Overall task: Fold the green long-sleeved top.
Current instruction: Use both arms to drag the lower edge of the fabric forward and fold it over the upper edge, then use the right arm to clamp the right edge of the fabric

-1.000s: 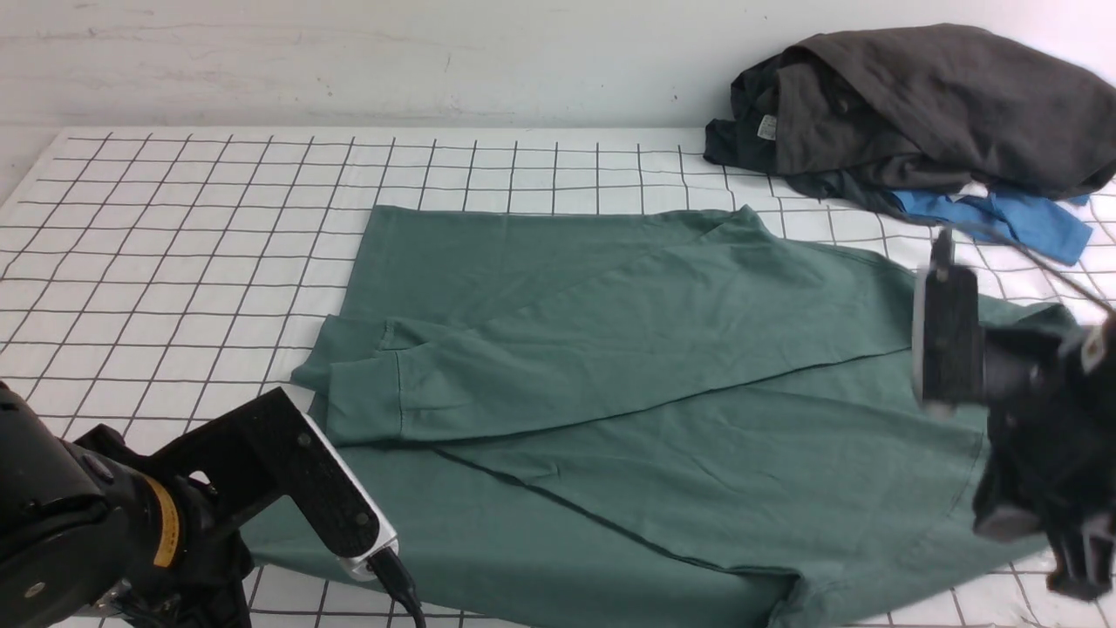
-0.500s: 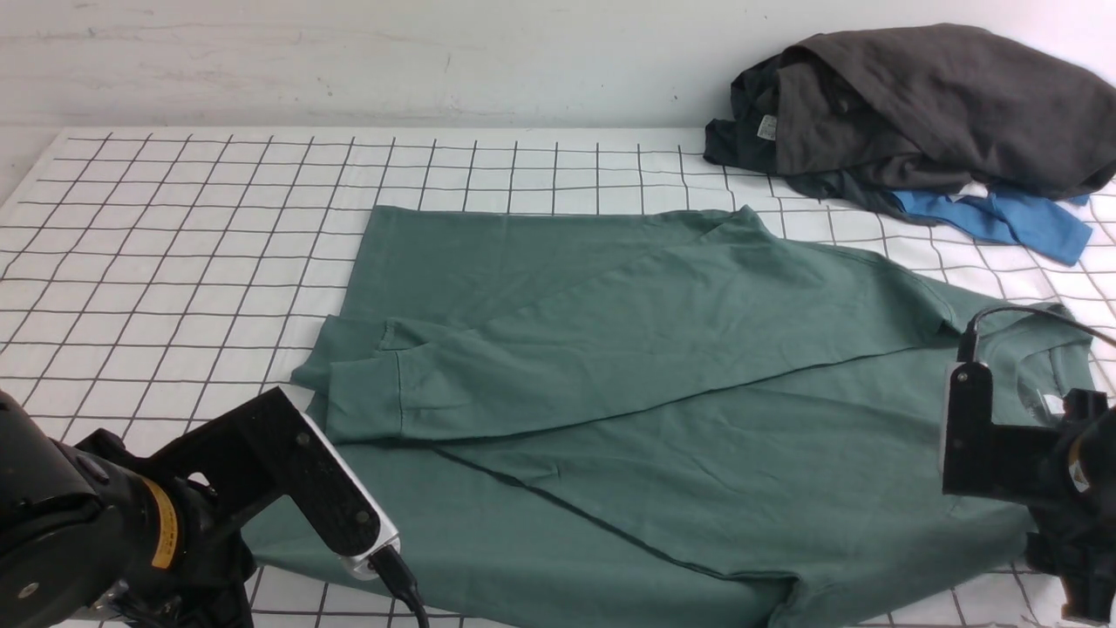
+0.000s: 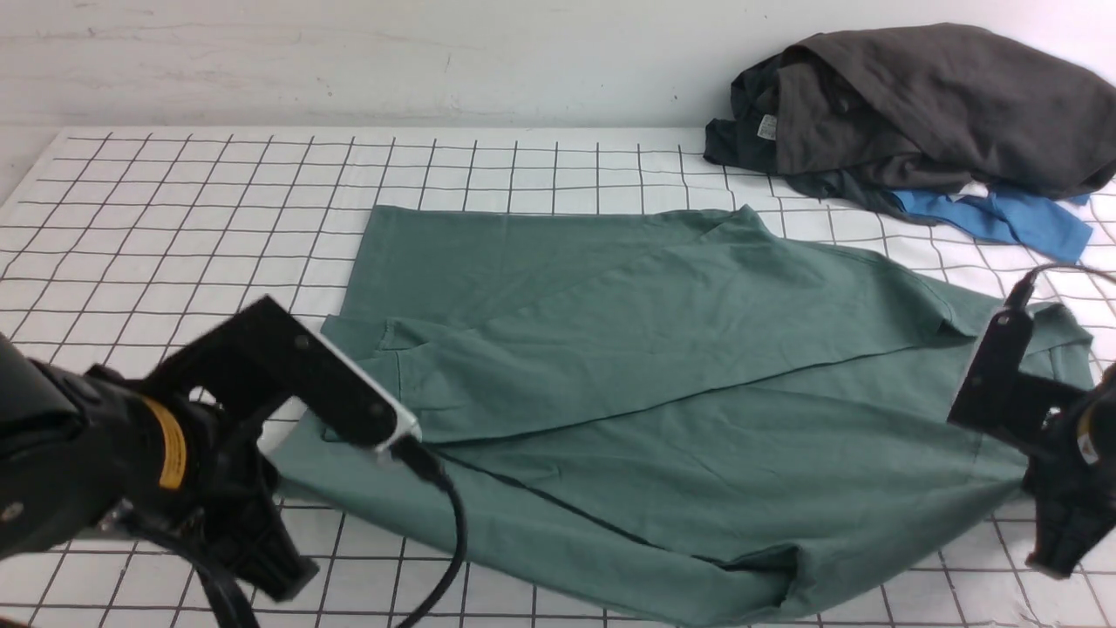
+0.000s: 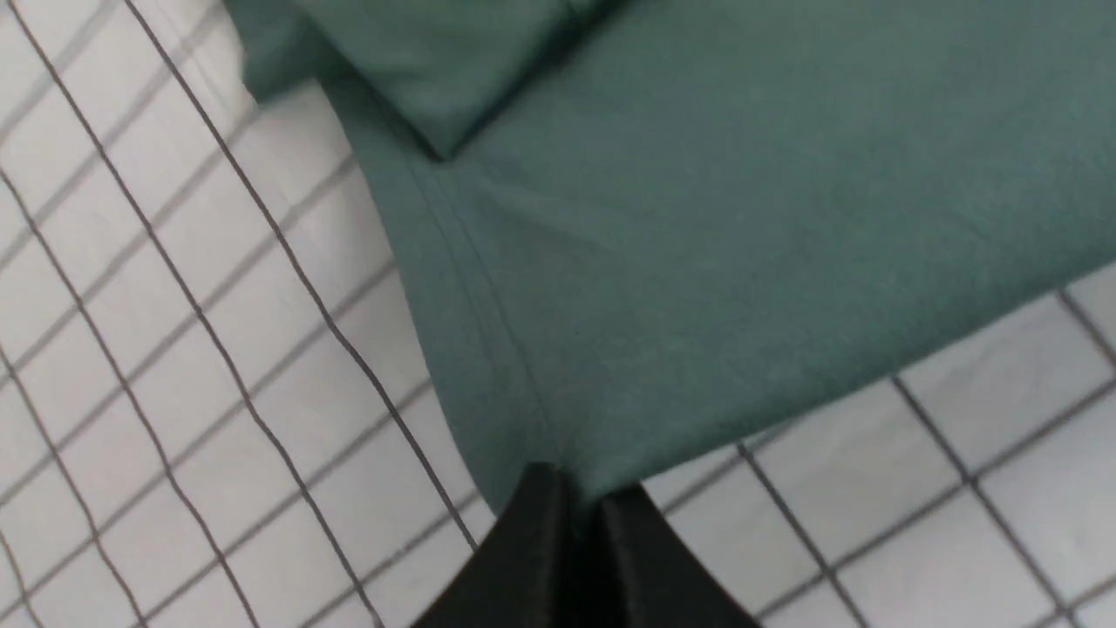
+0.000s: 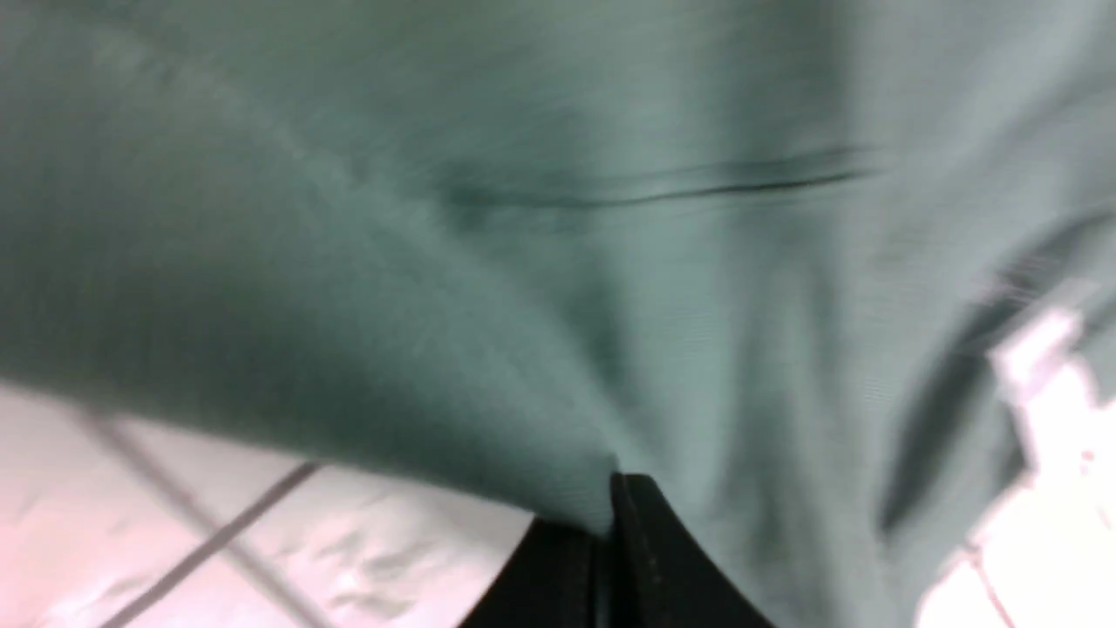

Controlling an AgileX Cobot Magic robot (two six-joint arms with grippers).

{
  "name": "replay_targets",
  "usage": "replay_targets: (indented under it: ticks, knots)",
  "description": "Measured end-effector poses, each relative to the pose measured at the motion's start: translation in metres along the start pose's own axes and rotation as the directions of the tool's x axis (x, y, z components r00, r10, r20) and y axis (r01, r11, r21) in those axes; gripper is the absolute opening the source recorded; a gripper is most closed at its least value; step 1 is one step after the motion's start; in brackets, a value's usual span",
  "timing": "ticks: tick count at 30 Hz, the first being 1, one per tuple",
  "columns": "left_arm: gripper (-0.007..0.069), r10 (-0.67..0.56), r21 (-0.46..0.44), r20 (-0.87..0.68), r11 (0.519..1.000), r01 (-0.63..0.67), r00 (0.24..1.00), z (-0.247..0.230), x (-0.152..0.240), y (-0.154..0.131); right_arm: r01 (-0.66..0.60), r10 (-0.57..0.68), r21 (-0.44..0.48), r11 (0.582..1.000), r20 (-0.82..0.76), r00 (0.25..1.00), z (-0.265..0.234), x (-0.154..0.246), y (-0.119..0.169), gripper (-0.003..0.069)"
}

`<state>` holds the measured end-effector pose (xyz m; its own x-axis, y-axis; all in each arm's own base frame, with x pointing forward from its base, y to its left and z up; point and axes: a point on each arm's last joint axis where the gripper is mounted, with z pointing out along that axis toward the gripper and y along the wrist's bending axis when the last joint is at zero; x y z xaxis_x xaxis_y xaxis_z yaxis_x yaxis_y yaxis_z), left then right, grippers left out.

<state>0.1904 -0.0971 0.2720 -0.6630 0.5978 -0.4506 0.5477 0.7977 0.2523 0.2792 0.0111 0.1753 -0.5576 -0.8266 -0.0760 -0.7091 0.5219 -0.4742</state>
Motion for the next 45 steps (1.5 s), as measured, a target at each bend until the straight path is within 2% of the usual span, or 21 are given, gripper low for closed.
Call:
replay_targets:
  ticks: [6,11,12,14,15,17,18,19,20,22,26,27,28,30,32,33,36,39,41,44,45]
  knots:
    - [0.0006,-0.191,-0.07,0.147,0.977,0.202,0.971,-0.009,-0.052,0.047,-0.237,0.228,0.104,0.966,0.092,0.969,-0.029,-0.027,-0.05,-0.0002]
    - [0.0006,-0.286,-0.14,0.188,0.939,0.314,0.939,0.028,-0.104,0.107,-0.33,0.291,0.157,0.931,0.226,0.93,-0.035,-0.07,-0.102,-0.0002]
    - [0.0006,-0.293,-0.145,0.189,0.936,0.322,0.937,0.033,-0.108,0.113,-0.336,0.296,0.158,0.929,0.232,0.927,-0.033,-0.074,-0.106,-0.0002]
    - [0.0006,-0.331,-0.172,0.184,0.916,0.362,0.925,0.068,-0.133,0.145,-0.368,0.326,0.147,0.918,0.249,0.912,-0.012,-0.099,-0.127,-0.0002]
    - [0.0006,-0.335,-0.173,0.169,0.916,0.362,0.927,0.077,-0.134,0.147,-0.37,0.329,0.145,0.917,0.248,0.911,-0.01,-0.101,-0.128,-0.0002]
    - [0.0017,-0.383,-0.194,0.165,0.891,0.41,0.909,0.113,-0.156,0.175,-0.43,0.398,0.101,0.897,0.237,0.886,0.019,-0.123,-0.141,-0.0002]
    - [0.0026,-0.4,-0.196,0.144,0.885,0.422,0.905,0.132,-0.16,0.181,-0.458,0.43,0.082,0.885,0.231,0.873,0.029,-0.129,-0.144,-0.0001]
    - [0.0029,-0.402,-0.197,0.155,0.882,0.427,0.902,0.128,-0.162,0.183,-0.472,0.446,0.073,0.878,0.23,0.865,0.033,-0.132,-0.145,0.0001]
    - [0.0071,-0.431,-0.2,0.12,0.872,0.447,0.894,0.157,-0.169,0.192,-0.536,0.518,0.036,0.843,0.213,0.829,0.047,-0.144,-0.152,0.0018]
    - [0.0138,-0.448,-0.207,0.102,0.864,0.46,0.888,0.179,-0.178,0.199,-0.603,0.596,-0.016,0.797,0.176,0.783,0.063,-0.153,-0.154,0.0058]
    - [0.0319,-0.474,-0.225,0.105,0.845,0.485,0.874,0.199,-0.194,0.212,-0.679,0.684,-0.086,0.729,0.133,0.717,0.066,-0.164,-0.16,0.0193]
    - [0.0329,-0.475,-0.226,0.094,0.846,0.483,0.875,0.202,-0.192,0.211,-0.681,0.686,-0.088,0.727,0.131,0.715,0.065,-0.164,-0.16,0.02]
    - [0.0401,-0.468,-0.234,0.094,0.847,0.476,0.879,0.198,-0.197,0.215,-0.693,0.7,-0.101,0.714,0.119,0.704,0.058,-0.166,-0.163,0.0245]
    - [0.0448,-0.467,-0.24,0.086,0.848,0.473,0.88,0.188,-0.2,0.217,-0.699,0.709,-0.119,0.706,0.119,0.695,0.045,-0.167,-0.167,0.0274]
    - [0.0463,-0.465,-0.236,0.072,0.852,0.468,0.882,0.181,-0.201,0.217,-0.686,0.7,-0.141,0.714,0.104,0.707,0.039,-0.167,-0.166,0.0279]
    - [0.0465,-0.454,-0.217,0.038,0.866,0.451,0.89,0.175,-0.201,0.215,-0.648,0.67,-0.189,0.738,0.089,0.737,0.032,-0.171,-0.16,0.0275]
    - [0.0424,-0.408,-0.123,-0.028,0.907,0.402,0.912,0.173,-0.2,0.205,-0.518,0.581,-0.354,0.779,0.097,0.808,0.025,-0.186,-0.138,0.0216]
    - [0.0307,-0.371,0.001,-0.035,0.928,0.371,0.928,0.174,-0.204,0.195,-0.38,0.502,-0.493,0.783,0.139,0.854,0.028,-0.204,-0.105,0.0107]
    - [0.0198,-0.364,0.07,-0.024,0.928,0.365,0.931,0.173,-0.207,0.19,-0.318,0.46,-0.515,0.796,0.173,0.871,0.035,-0.212,-0.091,0.0033]
    - [0.006,-0.343,0.153,-0.005,0.928,0.34,0.939,0.17,-0.214,0.18,-0.275,0.426,-0.504,0.818,0.211,0.88,0.053,-0.22,-0.079,-0.0002]
    - [0.0036,-0.333,0.174,0.005,0.929,0.327,0.943,0.167,-0.216,0.177,-0.263,0.415,-0.493,0.829,0.227,0.881,0.062,-0.222,-0.077,-0.0008]
